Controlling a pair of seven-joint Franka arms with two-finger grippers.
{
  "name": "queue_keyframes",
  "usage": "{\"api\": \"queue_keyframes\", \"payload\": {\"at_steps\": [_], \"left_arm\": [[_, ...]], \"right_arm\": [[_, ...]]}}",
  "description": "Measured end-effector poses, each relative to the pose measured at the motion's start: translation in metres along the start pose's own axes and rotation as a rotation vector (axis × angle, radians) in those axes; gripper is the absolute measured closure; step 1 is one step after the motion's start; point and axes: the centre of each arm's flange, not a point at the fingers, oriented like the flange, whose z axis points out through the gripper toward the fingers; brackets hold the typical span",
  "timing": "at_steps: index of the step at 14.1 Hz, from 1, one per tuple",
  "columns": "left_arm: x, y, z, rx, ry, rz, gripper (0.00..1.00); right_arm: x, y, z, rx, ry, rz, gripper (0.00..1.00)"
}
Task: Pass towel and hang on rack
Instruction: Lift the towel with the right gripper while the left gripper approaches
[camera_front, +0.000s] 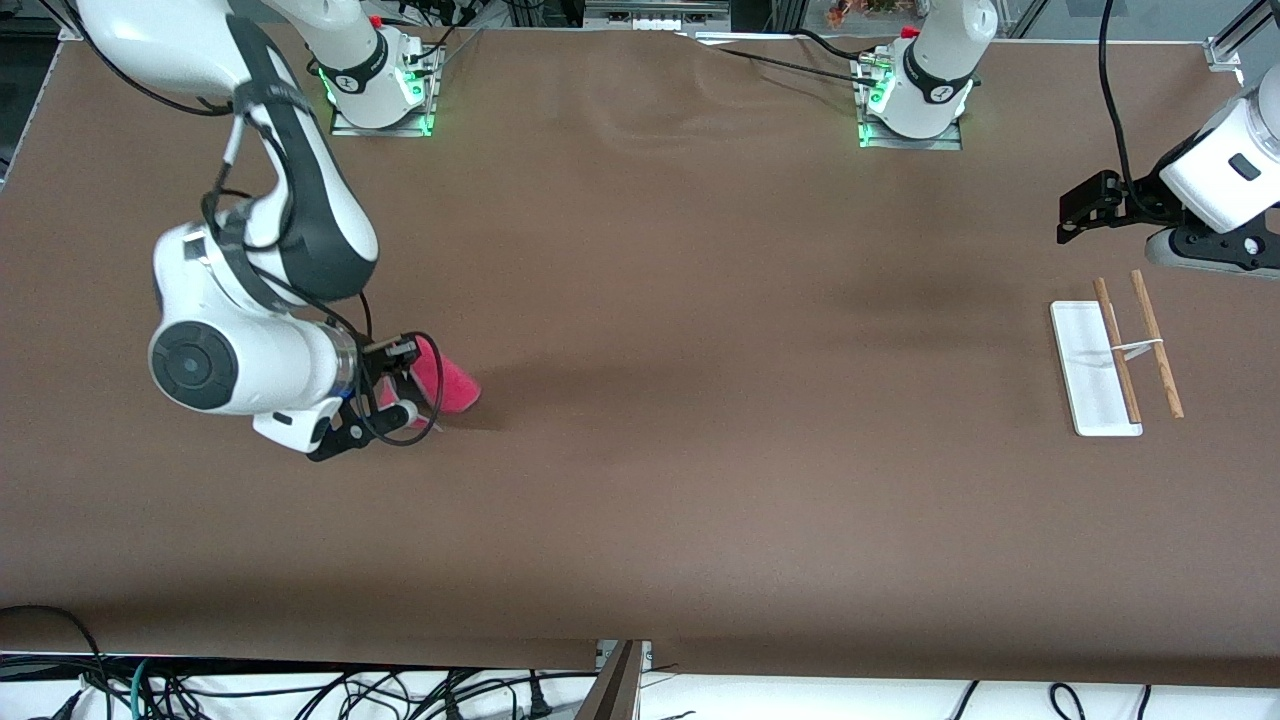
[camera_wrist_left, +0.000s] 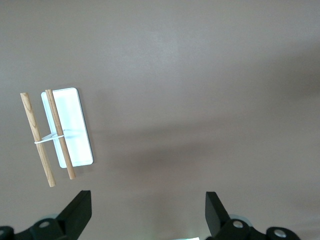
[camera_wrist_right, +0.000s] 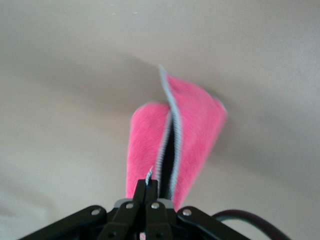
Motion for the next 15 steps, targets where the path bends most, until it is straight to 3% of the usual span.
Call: {"api": "queue_keyframes", "payload": {"at_steps": [3,7,9,12,15], "left_arm": [[0.0,0.0,0.0,0.0,-0.001,0.0,0.0],[0.001,0.0,0.005,-0.002,-0.019,0.0,0.0],[0.004,0.007,0.019,-0.02,-0.075,0.014,0.0],[0.012,0.035,0.044,-0.123,-0.158,0.053,0.0],[0.022,0.068,0.063,-0.268,-0.197,0.1,0.0]], "right_arm": [[-0.019,-0.064,-0.046,0.037,0.001,0.022,0.98],[-0.058,-0.174,-0.094,0.066,0.072,0.051,0.98],[-0.077,-0.217,-0.111,0.067,0.108,0.036,0.98],[-0.093,-0.255,-0.124,0.07,0.143,0.02,0.98],[-0.102,-0.266,-0.136,0.071,0.171,0.003,0.98]]}}
